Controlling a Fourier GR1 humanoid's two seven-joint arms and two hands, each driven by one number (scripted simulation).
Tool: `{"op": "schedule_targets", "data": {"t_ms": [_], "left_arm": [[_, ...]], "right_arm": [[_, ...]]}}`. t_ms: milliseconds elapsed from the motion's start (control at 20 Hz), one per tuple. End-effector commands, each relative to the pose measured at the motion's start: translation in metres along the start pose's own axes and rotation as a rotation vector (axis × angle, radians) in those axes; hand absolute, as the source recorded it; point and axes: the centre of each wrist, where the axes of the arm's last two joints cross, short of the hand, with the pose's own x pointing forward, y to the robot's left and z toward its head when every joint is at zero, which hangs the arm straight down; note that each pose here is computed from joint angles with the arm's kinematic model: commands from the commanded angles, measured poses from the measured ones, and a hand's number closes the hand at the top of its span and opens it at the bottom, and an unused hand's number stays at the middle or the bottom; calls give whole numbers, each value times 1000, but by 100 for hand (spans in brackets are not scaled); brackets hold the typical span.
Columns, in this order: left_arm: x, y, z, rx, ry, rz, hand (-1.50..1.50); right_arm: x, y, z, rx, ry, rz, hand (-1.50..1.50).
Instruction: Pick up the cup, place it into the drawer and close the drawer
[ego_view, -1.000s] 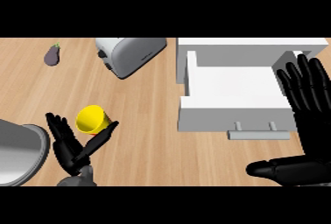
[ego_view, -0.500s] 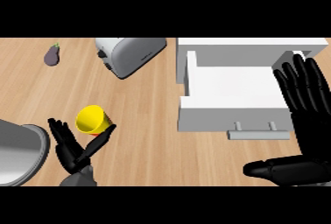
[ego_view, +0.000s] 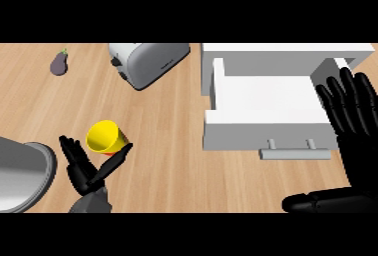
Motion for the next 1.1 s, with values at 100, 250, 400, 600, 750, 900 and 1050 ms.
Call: {"op": "schedule_targets", "data": {"t_ms": [100,250,400,600,750,900,1050], "left_arm": [[-9,-10,4,-36,-13,36,-150],[-14,1,-7,-19,2,71,-150],[-22,1,-4,-22,-9,88,-150],[-13,-10,-21,-25,10,129,-150],[-17,-10,-24,-50,5,169,-150],[-21,-17,-14,-96,5,233,-150],[-20,-7,-17,-112,-6,269,-150]], "right_arm": [[5,1,11,8,-21,-23,-150],[2,-6,0,-8,-3,-6,-150],[-4,13,-9,3,4,-14,-150],[-2,-17,-1,25,0,-12,-150],[10,-11,-7,-8,10,-9,-150],[8,6,-10,10,3,-3,-150],[-3,-19,11,-3,17,1,-150]]}}
